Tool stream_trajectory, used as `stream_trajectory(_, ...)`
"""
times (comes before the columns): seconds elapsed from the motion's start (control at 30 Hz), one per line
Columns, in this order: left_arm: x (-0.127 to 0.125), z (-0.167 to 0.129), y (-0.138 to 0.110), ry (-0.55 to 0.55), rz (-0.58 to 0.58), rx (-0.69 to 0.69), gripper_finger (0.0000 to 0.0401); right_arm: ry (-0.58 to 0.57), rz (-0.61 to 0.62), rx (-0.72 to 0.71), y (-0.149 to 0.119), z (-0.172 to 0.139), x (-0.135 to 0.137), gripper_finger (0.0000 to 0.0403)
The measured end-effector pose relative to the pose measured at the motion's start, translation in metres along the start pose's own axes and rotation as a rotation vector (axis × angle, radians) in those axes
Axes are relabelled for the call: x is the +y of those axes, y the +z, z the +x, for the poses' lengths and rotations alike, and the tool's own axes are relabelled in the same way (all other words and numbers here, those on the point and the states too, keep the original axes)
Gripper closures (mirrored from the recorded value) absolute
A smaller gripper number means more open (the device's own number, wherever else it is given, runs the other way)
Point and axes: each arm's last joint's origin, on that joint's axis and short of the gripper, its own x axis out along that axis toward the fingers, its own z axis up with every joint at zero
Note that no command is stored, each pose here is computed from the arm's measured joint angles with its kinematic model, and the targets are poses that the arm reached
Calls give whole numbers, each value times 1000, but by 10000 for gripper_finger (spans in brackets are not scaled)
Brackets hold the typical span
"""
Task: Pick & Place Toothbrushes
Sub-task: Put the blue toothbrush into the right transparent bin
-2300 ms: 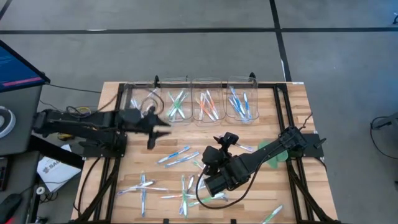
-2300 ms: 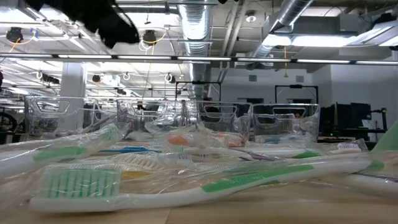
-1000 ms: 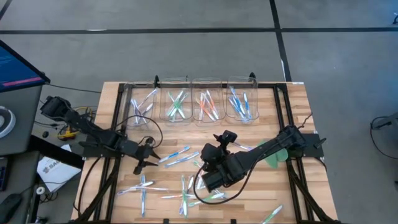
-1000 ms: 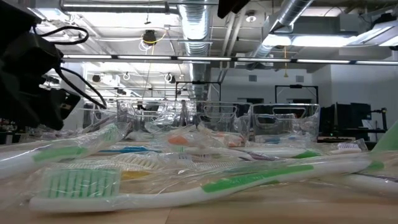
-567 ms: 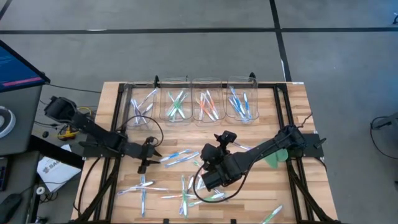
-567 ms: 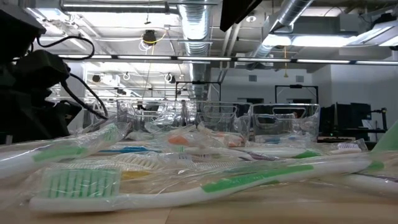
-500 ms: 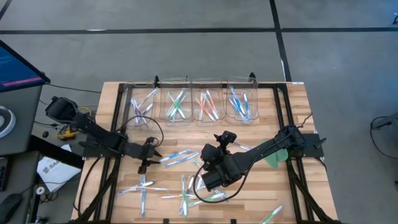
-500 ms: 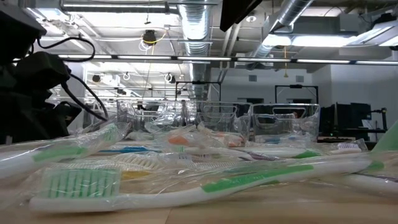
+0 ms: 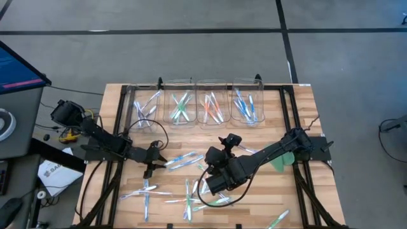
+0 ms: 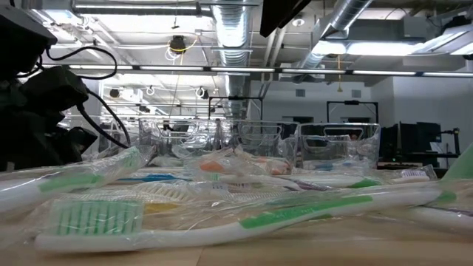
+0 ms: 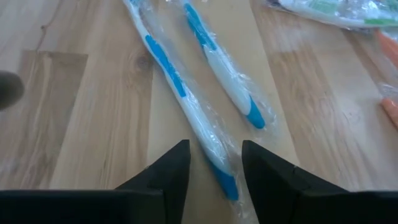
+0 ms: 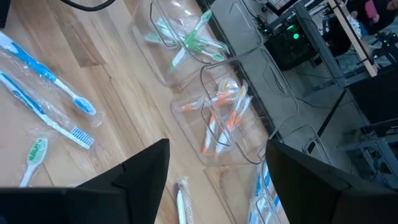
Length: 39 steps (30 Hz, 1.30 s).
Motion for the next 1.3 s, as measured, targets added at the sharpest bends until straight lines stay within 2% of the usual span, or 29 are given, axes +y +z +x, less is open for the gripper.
stream_trajectory(0.1, 0, 0, 0, 2, -4, 2, 291, 0, 1, 0, 0, 0, 0, 143)
stream_trajectory(0.33, 1, 0, -1, 17, -8, 4, 386, 1, 1, -1, 0, 0, 0, 143)
stream_trajectory(1.3, 1, 0, -2, 15, -2, 15, 390, -1, -6, 0, 0, 1, 0, 143)
